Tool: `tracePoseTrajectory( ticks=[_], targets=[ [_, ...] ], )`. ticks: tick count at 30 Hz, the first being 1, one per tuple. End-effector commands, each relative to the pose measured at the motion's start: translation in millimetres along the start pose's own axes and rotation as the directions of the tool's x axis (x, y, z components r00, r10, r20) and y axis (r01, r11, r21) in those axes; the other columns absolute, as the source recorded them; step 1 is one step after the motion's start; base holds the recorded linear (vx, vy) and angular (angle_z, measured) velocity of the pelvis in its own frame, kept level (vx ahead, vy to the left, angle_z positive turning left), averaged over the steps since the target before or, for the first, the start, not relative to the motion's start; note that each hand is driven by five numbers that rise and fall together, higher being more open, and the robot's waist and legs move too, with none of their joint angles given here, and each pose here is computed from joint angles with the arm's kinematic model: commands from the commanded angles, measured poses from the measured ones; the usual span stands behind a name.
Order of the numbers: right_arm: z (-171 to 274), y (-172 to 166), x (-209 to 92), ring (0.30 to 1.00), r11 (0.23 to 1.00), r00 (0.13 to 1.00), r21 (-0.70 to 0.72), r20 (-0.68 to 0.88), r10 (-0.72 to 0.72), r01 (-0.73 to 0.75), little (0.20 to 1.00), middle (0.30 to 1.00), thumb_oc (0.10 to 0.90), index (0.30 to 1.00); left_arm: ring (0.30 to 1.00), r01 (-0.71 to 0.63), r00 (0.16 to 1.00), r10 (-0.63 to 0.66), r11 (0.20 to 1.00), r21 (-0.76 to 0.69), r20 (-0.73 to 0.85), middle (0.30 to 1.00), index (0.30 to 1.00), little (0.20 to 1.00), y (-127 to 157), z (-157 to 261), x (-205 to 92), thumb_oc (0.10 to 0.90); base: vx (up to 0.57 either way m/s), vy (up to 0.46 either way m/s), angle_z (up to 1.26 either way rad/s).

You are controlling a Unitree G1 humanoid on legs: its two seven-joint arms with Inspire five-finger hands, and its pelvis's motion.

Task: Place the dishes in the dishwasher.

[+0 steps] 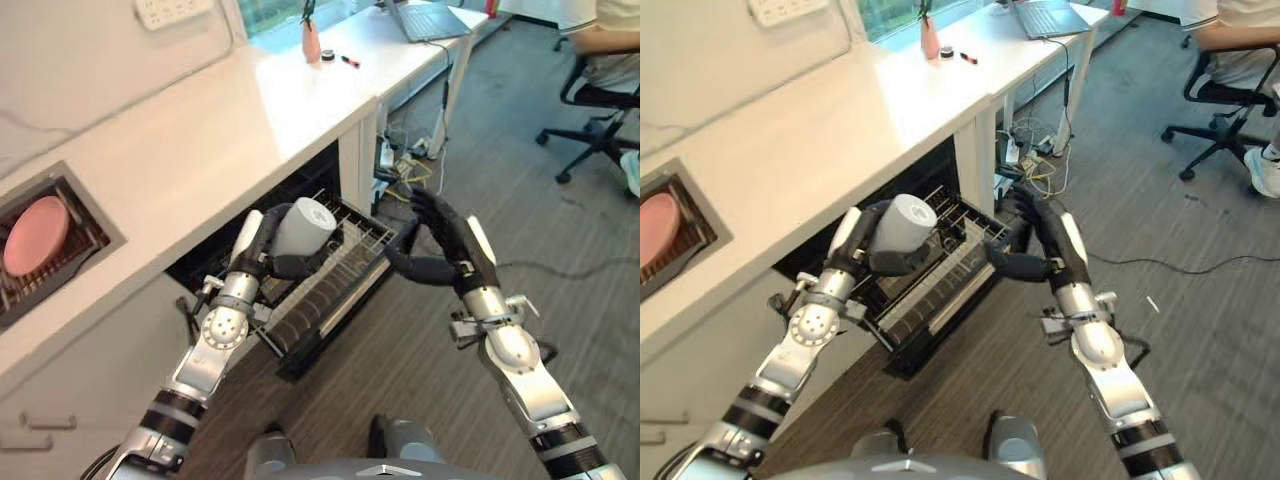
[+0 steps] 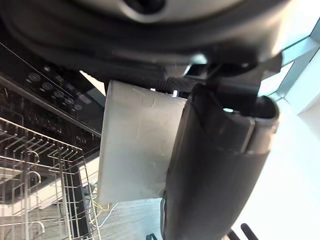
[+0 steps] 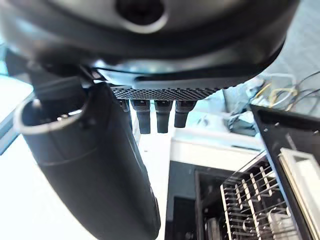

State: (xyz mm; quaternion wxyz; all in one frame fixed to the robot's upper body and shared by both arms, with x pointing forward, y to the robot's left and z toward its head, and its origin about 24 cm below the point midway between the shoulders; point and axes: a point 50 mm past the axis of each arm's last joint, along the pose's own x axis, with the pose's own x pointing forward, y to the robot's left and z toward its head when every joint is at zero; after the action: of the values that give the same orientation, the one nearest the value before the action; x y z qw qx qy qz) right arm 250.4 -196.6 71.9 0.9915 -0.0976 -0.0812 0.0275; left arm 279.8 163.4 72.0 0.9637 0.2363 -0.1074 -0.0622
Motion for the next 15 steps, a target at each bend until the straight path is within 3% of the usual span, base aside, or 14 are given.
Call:
tracePoseTrajectory(
  ticks=[1,10,15],
  targets=[
    [37.7,7.5,15.4,0.900,0.998,0.975,0.048,0.221,0.035,-0.046,0.900,0.900,0.800,0.900,0.300,-0.123,0.964,0.124,0.992,-0.017,0.234,0.300,0.300,0.300,29.0,41.8,4.8,0.400,0.08,0.359,0.16],
    [30.0,19.4,9.3,0.900,0.993,0.981,0.096,0.188,0.046,-0.065,0.900,0.900,0.800,0.900,0.300,-0.097,0.965,0.088,0.995,0.024,0.247,0.300,0.300,0.300,26.7,44.1,8.5,0.400,0.05,0.220,0.12],
    [31.8,26.3,11.1,0.900,0.991,0.979,0.112,0.198,0.055,-0.079,0.900,0.900,0.800,0.900,0.300,-0.102,0.965,0.090,0.994,0.040,0.246,0.300,0.300,0.300,29.0,43.0,8.7,0.400,0.01,0.052,-0.08]
  ],
)
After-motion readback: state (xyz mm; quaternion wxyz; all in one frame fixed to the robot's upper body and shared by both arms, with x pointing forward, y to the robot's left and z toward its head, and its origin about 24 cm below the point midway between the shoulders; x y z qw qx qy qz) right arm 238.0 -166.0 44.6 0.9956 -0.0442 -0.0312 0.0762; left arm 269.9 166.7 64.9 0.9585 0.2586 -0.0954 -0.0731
